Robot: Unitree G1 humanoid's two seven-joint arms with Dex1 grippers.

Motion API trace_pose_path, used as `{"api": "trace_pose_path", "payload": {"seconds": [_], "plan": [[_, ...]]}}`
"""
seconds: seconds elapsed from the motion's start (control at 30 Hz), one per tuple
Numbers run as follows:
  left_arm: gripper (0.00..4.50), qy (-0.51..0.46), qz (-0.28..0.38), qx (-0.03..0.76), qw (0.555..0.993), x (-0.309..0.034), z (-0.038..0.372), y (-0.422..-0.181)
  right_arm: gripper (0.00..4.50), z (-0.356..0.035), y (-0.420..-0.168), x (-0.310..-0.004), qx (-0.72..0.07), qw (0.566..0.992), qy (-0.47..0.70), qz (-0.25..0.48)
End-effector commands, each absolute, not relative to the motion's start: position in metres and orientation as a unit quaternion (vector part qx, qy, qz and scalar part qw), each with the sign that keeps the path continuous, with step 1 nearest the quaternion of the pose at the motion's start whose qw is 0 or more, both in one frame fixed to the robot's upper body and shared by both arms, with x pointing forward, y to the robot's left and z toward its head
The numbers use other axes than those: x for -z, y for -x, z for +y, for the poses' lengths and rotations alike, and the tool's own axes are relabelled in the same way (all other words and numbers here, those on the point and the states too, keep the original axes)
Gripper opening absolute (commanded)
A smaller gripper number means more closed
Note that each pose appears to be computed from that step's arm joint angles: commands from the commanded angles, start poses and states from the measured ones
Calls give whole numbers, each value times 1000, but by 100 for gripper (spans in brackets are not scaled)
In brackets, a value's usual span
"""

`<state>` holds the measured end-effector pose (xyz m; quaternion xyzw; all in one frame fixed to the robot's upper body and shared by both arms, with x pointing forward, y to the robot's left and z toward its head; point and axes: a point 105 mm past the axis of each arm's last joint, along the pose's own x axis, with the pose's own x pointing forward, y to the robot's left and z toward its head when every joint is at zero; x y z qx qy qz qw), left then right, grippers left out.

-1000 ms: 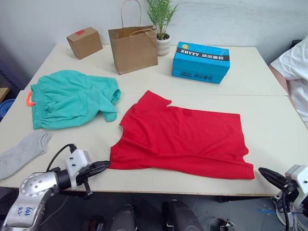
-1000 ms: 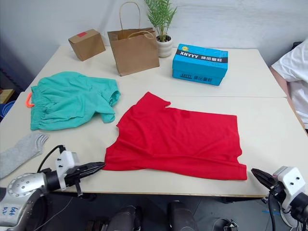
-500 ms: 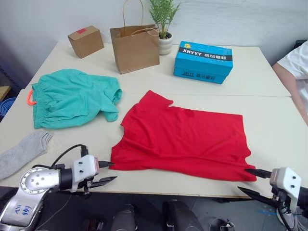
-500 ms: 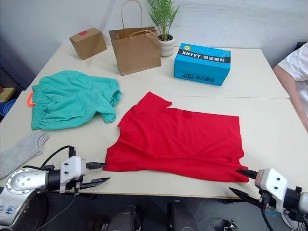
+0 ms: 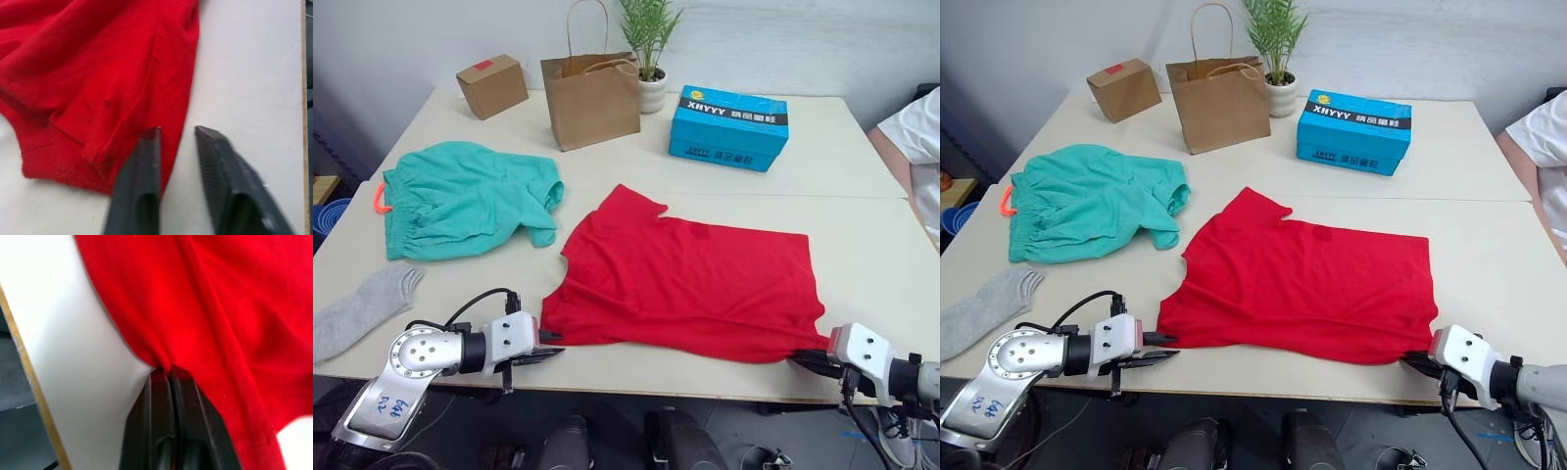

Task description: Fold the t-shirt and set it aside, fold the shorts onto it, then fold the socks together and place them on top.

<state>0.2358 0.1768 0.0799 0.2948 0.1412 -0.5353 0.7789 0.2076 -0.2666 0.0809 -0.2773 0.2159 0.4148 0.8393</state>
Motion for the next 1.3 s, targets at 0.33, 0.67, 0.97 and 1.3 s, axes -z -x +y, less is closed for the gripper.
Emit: {"api": "trace_pose_path", "payload": {"seconds": [0.33,0.67,0.97,1.3], "plan": [[3,-263,189,565,759,-71,193,-202,0,-269,-186,-83,-460,821,250,228],[3,-260,182,547,775,-77,200,-188,0,-269,-173,-75,-474,814,234,241],[22,-218,186,531,797,-82,203,-183,19,-272,-168,-69,-462,828,194,251],[190,-87,188,534,820,-128,211,-180,271,-265,-167,-104,-483,838,119,225]]}}
